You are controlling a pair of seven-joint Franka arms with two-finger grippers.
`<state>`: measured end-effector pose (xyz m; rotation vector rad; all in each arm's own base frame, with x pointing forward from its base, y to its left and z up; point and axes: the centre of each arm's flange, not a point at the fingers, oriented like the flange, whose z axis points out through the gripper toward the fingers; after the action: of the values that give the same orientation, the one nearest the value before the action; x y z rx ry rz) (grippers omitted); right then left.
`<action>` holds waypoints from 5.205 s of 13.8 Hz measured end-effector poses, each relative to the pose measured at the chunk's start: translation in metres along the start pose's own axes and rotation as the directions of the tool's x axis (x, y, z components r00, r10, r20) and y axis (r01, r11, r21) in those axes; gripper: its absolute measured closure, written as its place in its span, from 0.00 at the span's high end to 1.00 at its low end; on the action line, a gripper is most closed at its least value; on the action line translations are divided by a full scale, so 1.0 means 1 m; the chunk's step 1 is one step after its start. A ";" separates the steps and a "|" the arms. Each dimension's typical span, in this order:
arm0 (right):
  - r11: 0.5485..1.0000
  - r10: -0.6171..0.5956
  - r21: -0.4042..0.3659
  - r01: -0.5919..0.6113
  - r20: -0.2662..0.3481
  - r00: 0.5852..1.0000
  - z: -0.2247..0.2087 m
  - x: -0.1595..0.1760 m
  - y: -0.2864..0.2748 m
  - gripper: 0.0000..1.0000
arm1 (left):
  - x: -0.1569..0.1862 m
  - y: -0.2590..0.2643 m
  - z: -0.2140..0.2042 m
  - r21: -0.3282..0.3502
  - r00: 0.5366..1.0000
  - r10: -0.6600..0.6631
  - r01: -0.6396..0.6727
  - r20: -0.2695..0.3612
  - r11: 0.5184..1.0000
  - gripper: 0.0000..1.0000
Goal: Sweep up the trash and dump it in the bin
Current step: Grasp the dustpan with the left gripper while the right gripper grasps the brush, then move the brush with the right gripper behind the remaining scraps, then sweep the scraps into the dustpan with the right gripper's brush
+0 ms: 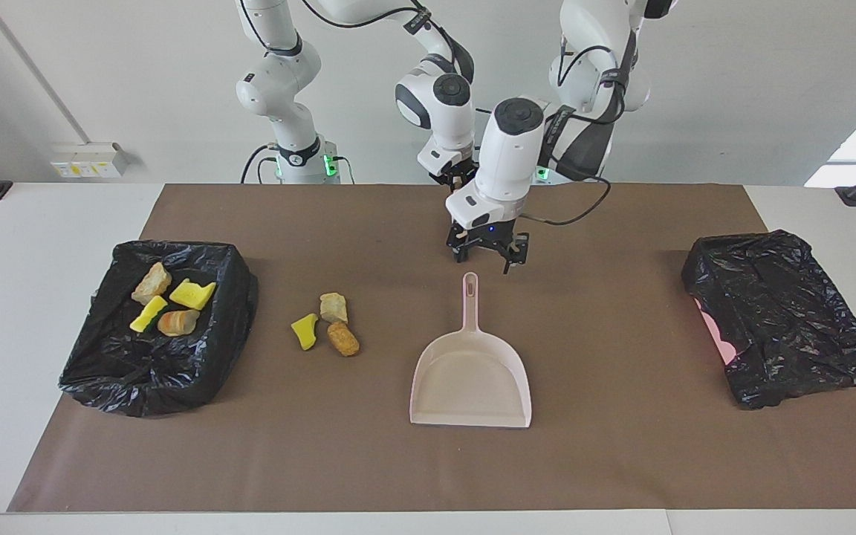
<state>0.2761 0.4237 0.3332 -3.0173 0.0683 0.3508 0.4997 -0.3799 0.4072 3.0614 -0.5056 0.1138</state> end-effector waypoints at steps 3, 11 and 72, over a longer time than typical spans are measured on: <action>1.000 0.019 -0.024 -0.018 0.024 1.000 -0.009 0.009 0.010 0.26 | 0.008 -0.003 0.020 -0.001 1.000 -0.013 0.013 -0.019 1.000 1.00; 0.997 0.023 -0.076 -0.021 0.029 0.999 -0.097 0.067 0.104 0.26 | 0.020 -0.003 0.054 0.049 0.996 -0.076 0.079 -0.054 0.996 0.96; 0.987 -0.088 0.138 0.079 0.062 0.994 -0.111 0.214 0.161 0.26 | -0.011 -0.033 0.040 0.014 0.443 0.884 -0.895 0.148 0.446 0.31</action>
<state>0.5002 0.2445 0.3752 -2.8611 -0.0379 0.4224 0.5027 -0.3473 0.3661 2.4588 -2.1358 -0.0335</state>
